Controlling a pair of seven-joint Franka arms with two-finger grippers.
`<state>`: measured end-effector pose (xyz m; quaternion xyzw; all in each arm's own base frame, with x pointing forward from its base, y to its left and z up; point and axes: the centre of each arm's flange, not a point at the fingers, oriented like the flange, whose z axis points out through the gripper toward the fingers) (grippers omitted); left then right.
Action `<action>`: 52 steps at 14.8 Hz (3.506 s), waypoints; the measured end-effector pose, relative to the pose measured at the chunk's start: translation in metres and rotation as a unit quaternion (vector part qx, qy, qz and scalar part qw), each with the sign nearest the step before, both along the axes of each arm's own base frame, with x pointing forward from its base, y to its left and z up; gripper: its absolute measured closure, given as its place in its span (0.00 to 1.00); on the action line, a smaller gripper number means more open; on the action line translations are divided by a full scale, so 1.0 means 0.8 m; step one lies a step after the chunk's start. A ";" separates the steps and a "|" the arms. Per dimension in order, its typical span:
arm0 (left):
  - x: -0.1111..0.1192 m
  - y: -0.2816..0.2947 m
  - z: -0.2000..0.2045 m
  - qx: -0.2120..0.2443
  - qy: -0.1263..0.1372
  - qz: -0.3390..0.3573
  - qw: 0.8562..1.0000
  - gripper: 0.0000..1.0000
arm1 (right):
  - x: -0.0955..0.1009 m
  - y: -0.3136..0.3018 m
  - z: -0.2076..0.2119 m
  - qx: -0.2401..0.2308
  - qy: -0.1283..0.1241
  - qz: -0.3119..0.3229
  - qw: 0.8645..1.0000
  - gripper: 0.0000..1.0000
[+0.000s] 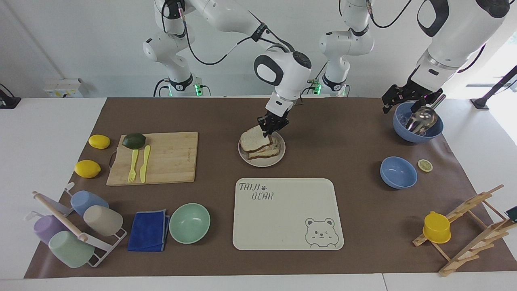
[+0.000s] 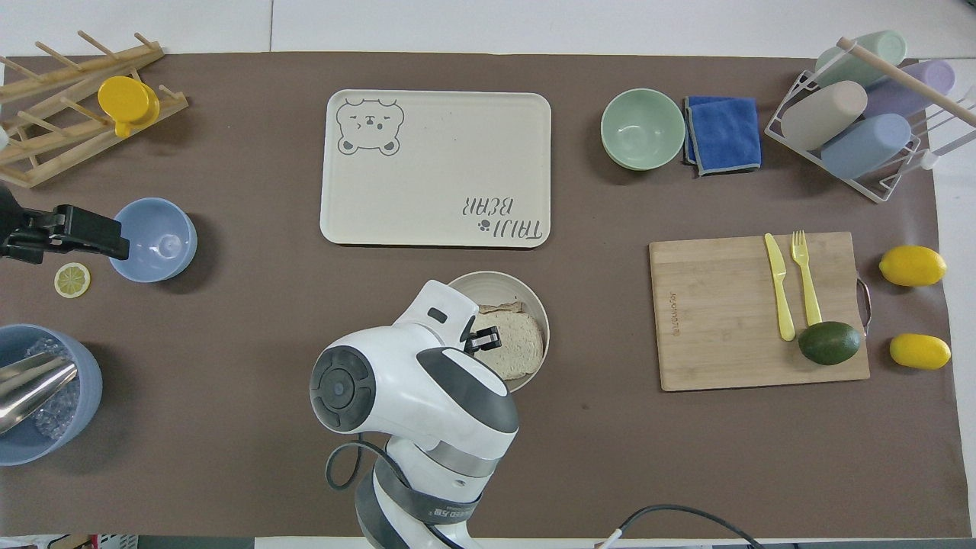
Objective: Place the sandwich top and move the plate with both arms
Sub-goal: 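Lower the bread onto the egg toast and open the right gripper, then withdraw the right gripper while the left gripper reaches the plate rim, then grasp the white plate rim with the left gripper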
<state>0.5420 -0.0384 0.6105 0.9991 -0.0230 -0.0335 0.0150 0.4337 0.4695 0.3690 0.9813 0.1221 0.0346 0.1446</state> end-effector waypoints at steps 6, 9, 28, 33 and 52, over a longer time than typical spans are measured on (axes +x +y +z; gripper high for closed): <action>0.000 0.000 0.000 0.000 0.000 0.000 1.000 0.00 | 0.008 0.005 0.006 0.026 -0.018 0.002 0.999 0.79; 0.000 0.000 0.000 0.000 0.000 0.000 1.000 0.00 | 0.012 0.005 0.008 0.033 -0.023 0.001 0.999 0.48; -0.138 -0.213 -0.264 -0.089 0.004 -0.011 0.996 0.00 | 0.120 -0.463 0.292 0.101 0.082 -0.101 0.986 0.00; -0.144 -0.266 -0.336 -0.122 0.027 0.019 0.992 0.00 | 0.125 -0.518 0.278 0.103 0.096 -0.110 0.984 0.00; -0.158 -0.318 -0.389 -0.145 0.018 0.040 0.988 0.63 | 0.123 -0.565 0.287 0.106 0.094 -0.122 0.982 0.00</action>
